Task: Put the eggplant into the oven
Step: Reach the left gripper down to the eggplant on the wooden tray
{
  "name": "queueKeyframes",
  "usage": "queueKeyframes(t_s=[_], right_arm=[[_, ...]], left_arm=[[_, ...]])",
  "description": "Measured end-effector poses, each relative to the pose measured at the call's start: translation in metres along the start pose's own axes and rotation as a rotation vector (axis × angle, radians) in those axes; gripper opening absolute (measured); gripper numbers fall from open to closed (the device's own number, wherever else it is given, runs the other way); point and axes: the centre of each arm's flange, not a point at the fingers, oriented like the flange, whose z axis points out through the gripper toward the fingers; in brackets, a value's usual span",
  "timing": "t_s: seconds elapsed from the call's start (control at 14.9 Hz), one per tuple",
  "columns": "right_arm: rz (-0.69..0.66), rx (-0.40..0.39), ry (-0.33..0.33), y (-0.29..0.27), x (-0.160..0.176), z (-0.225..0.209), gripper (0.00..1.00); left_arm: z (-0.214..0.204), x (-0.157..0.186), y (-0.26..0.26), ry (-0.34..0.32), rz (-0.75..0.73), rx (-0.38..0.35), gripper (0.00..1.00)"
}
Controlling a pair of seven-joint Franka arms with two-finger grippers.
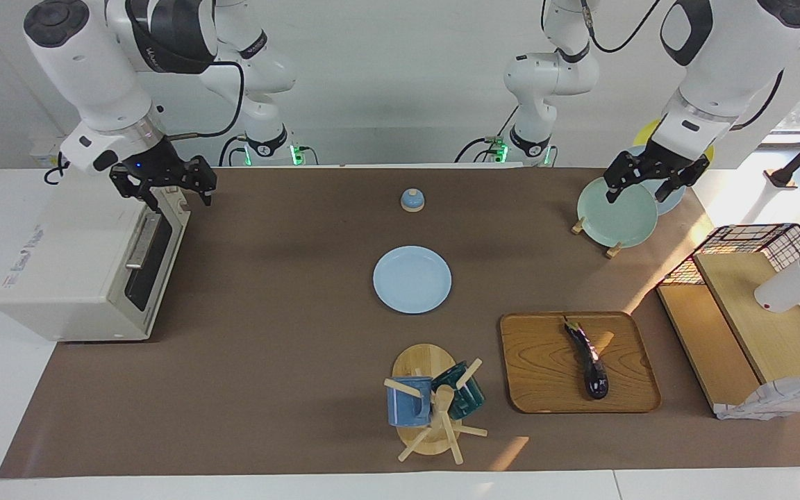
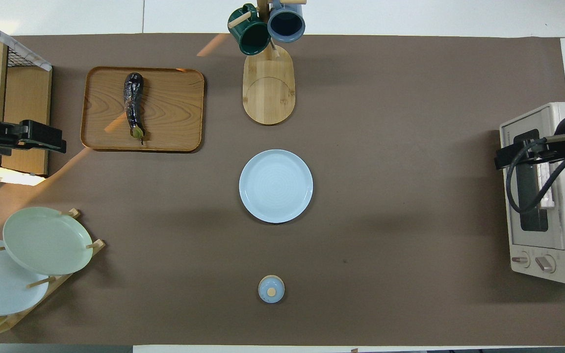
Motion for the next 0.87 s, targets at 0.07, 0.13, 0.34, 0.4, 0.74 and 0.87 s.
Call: queueKeyframes(t_s=[0.07, 0.13, 0.34, 0.4, 0.74, 0.87], right_arm=[[0.000, 0.000, 0.000, 0.000, 0.000, 0.000, 1.00], [0.000, 0.000, 0.000, 0.000, 0.000, 0.000, 1.00], [0.000, 0.000, 0.000, 0.000, 0.000, 0.000, 1.00], [0.000, 0.000, 0.000, 0.000, 0.000, 0.000, 1.00], [0.000, 0.001, -0.014, 0.000, -0.001, 0.002, 0.93], [0.001, 0.002, -0.015, 0.000, -0.001, 0.003, 0.71]], left_arm=[[0.012, 0.010, 0.000, 0.004, -0.002, -0.001, 1.00], [0.028, 0.021, -0.001, 0.001, -0.004, -0.001, 1.00], [0.087, 0.057, -0.004, -0.012, -0.011, -0.001, 1.00], [0.107, 0.069, -0.005, -0.008, -0.013, -0.002, 1.00], [0.203, 0.115, -0.007, 0.017, -0.007, -0.004, 1.00], [0.230, 0.133, -0.008, 0.048, 0.009, -0.006, 1.00]])
